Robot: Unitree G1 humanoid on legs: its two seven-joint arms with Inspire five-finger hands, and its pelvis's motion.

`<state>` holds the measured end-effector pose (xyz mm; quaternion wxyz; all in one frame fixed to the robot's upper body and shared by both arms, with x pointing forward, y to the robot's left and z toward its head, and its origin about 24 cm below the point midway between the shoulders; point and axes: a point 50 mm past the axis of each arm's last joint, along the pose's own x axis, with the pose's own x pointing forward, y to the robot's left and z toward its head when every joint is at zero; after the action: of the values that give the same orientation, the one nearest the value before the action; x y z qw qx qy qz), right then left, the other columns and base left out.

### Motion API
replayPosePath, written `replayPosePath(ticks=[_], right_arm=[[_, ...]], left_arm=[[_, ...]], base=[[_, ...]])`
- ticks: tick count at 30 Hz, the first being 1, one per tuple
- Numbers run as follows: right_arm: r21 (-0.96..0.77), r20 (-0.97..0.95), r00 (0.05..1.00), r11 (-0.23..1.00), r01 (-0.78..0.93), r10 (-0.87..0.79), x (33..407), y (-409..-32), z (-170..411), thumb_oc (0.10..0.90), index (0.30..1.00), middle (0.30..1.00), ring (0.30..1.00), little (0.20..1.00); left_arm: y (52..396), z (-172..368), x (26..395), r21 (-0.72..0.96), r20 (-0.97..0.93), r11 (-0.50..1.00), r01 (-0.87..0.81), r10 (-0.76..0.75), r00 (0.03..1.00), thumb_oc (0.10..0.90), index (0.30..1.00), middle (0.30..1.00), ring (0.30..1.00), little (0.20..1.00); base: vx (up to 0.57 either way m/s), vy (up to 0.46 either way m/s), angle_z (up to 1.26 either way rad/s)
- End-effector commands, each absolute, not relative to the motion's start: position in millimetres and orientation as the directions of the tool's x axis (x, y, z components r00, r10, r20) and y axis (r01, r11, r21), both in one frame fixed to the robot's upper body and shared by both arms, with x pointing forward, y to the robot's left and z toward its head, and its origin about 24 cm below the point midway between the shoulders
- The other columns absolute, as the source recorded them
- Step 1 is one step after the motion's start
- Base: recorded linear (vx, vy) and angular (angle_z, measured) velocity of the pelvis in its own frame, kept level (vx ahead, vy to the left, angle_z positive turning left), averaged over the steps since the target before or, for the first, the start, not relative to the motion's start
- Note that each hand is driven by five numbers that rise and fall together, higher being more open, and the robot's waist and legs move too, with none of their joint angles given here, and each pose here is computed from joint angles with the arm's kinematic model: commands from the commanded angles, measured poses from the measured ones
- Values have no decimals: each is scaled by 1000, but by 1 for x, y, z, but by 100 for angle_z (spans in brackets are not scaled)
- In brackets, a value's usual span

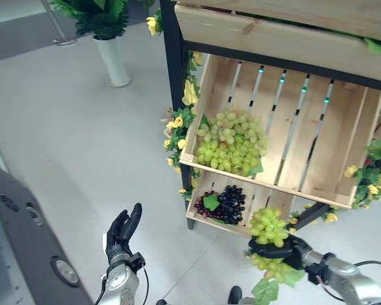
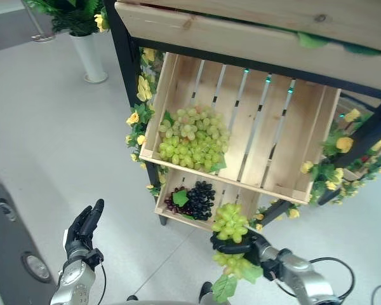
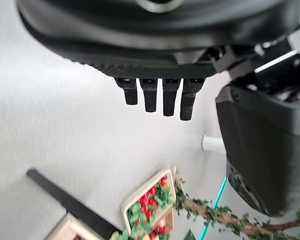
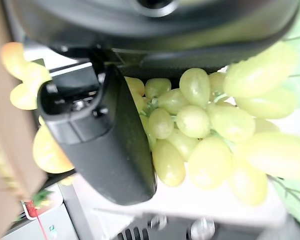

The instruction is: Pick up the fruits from the basket on one side to the basket on the other side

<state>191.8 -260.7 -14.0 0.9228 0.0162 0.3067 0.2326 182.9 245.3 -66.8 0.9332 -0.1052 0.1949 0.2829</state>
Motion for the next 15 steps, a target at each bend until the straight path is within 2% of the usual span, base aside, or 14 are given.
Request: replayPosePath(ticks=[1,4,6,10,12,15], right_arm=[[40,-290,697,736,-676,655,223,-239,55,400,300,300,300,300],[-106,-298,681,685,-720,669,222,-250,81,400,300,300,300,300],[-207,-253,725,696,-688,641,226,-259,106,400,300,300,300,300],[-290,-168,747,692,-661,643,230,-262,130,400,300,300,300,300],[-312,-125,723,665,-678,679,228,-261,145,400,300,300,300,300],[-302,-107,612,560,-771,784,221,-257,158,400,300,300,300,300]], left_arm=[[266,-30,215,-80,-210,854,-513,489,847,800,900,900,900,900],[270,-30,216,-54,-209,863,-502,482,851,800,900,900,900,900],[273,-33,213,-36,-214,868,-496,478,852,800,900,900,900,900],[274,-35,211,-24,-217,868,-495,479,850,800,900,900,900,900],[275,-39,209,-25,-225,867,-498,480,848,800,900,900,900,900],[273,-46,205,-53,-265,876,-479,450,852,800,900,900,900,900]], base=[[0,-51,-16],[-12,-44,-8],[0,0,0],[-20,6,-7],[-15,22,-15],[-11,23,-13]])
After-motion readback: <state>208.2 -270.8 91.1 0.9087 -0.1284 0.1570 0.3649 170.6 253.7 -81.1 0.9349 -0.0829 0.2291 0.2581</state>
